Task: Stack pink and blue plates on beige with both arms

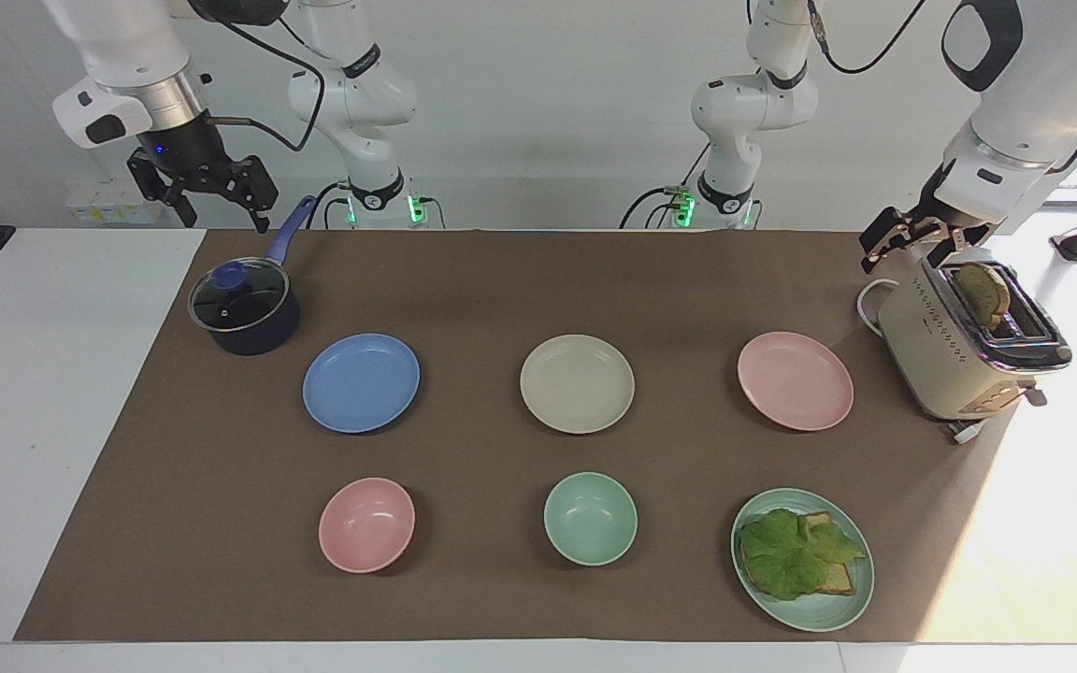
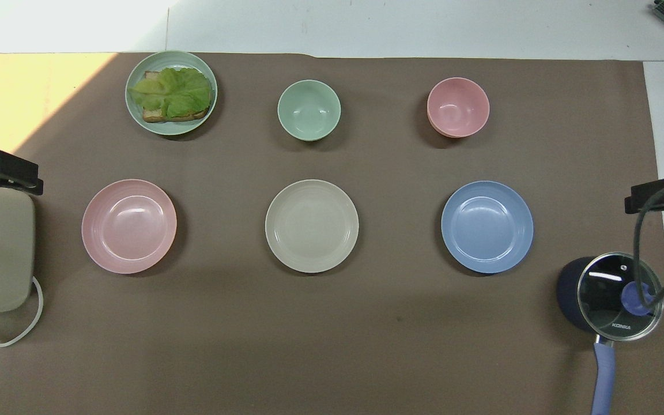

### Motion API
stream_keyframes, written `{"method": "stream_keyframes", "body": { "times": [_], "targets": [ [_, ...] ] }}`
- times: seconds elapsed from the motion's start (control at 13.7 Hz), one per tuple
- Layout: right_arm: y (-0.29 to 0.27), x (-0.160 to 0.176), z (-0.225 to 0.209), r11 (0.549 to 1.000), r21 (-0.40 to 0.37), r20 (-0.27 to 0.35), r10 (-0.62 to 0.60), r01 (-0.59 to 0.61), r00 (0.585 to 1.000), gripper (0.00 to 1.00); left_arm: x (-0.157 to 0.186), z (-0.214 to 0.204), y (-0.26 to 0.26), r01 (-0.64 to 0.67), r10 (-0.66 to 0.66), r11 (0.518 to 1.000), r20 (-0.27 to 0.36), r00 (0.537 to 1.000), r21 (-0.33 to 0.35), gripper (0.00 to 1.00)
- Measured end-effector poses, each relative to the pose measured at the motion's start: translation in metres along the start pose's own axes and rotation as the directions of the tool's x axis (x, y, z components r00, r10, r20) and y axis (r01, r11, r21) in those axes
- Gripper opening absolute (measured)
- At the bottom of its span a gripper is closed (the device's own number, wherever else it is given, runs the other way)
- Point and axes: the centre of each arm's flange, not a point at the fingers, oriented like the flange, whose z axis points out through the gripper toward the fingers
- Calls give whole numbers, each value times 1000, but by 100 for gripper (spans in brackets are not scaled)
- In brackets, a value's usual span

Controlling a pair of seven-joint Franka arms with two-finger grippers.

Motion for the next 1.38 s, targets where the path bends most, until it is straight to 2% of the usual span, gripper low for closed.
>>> {"method": "stream_keyframes", "body": {
  "times": [0.73, 0.87, 1.24, 1.38],
  "targets": [
    [1, 0, 0, 1000, 0, 0, 2, -2, 1000, 100, -1, 3, 5, -4, 5, 1000, 9, 1000, -30, 100],
    [1, 0, 0, 1000, 0, 0, 2, -2, 1000, 100, 1, 15, 6, -4, 4, 999, 20, 1000, -33, 100],
    [2, 0, 0, 1000, 0, 0, 3, -3, 1000, 100, 12, 57, 4, 4, -4, 999, -6, 1000, -35, 100],
    [2, 0, 0, 1000, 0, 0, 4, -4, 1000, 100, 13, 75, 4, 5, -5, 999, 8, 1000, -35, 100]
  ]
}}
